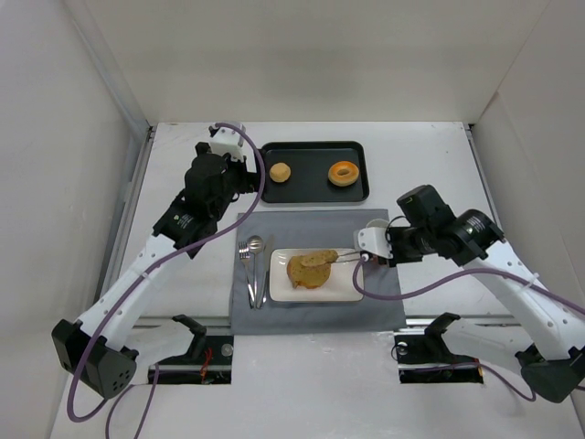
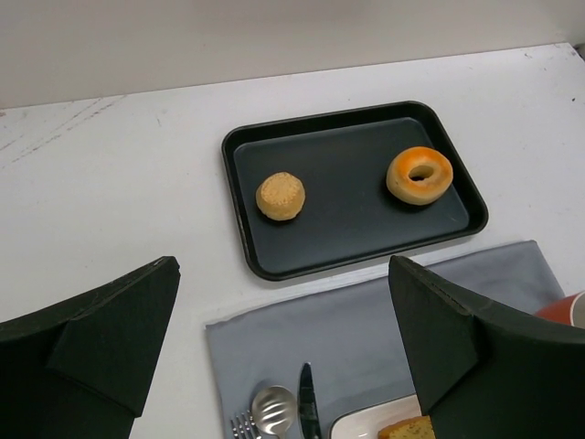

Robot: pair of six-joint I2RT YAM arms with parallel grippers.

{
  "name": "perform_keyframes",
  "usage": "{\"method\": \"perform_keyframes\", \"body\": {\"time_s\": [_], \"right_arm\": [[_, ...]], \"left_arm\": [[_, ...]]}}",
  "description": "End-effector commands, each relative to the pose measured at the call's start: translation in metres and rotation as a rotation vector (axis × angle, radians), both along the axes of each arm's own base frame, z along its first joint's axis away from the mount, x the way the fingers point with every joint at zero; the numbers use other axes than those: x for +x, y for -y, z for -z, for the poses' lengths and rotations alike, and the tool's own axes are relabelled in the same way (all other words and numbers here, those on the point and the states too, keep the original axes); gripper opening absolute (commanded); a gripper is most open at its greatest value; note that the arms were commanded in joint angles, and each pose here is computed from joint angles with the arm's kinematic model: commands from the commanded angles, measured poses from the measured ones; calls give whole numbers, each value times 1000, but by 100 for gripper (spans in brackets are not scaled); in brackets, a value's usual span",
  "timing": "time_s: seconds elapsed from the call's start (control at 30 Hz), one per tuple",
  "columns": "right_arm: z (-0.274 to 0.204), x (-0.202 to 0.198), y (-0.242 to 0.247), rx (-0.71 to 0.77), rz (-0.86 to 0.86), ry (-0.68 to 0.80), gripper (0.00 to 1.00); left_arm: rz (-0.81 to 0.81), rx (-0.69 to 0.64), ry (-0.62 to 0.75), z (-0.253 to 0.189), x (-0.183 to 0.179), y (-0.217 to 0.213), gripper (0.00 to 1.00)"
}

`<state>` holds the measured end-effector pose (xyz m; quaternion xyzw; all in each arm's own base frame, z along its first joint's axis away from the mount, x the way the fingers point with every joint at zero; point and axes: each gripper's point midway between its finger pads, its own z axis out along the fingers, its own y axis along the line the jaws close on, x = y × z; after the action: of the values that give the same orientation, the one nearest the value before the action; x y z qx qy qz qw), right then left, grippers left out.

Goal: Place the bread

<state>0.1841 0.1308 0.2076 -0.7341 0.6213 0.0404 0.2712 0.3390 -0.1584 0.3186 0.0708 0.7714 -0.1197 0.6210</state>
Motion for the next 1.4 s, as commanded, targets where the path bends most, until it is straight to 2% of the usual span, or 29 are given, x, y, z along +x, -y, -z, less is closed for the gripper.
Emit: {"method": "perform_keyframes", "body": {"time_s": [0.0,0.27,0.53,0.63,0.77,1.1,1.2,1.33,1.37], "right_arm": [[-2,-9,-4,25,-78,8,19],[14,-10,-3,-3,-83,-19,24],[19,-8,-3,-20,-71,-38,46],[16,-7,-4,-15,-71,-31,49],[11,-6,-3,-11,-66,-10,49],[-41,4,-3,74,-35,123,49],[-58,13,4,107,26,177,49],[-94,46,13,273,279,298,47],[-112,62,12,341,324,378,46]], "left_arm": [[-11,-23,60,-17,4,-1,97],[-20,-21,61,-17,4,-2,97],[-20,-21,61,-17,4,-2,97],[-20,-21,61,-17,4,-2,97],[-20,-21,61,-17,4,-2,97],[-20,-21,61,-17,4,-2,97],[-20,-21,61,-17,4,-2,97],[-20,-21,61,-17,4,-2,97],[-20,-21,61,-17,4,-2,97]]}}
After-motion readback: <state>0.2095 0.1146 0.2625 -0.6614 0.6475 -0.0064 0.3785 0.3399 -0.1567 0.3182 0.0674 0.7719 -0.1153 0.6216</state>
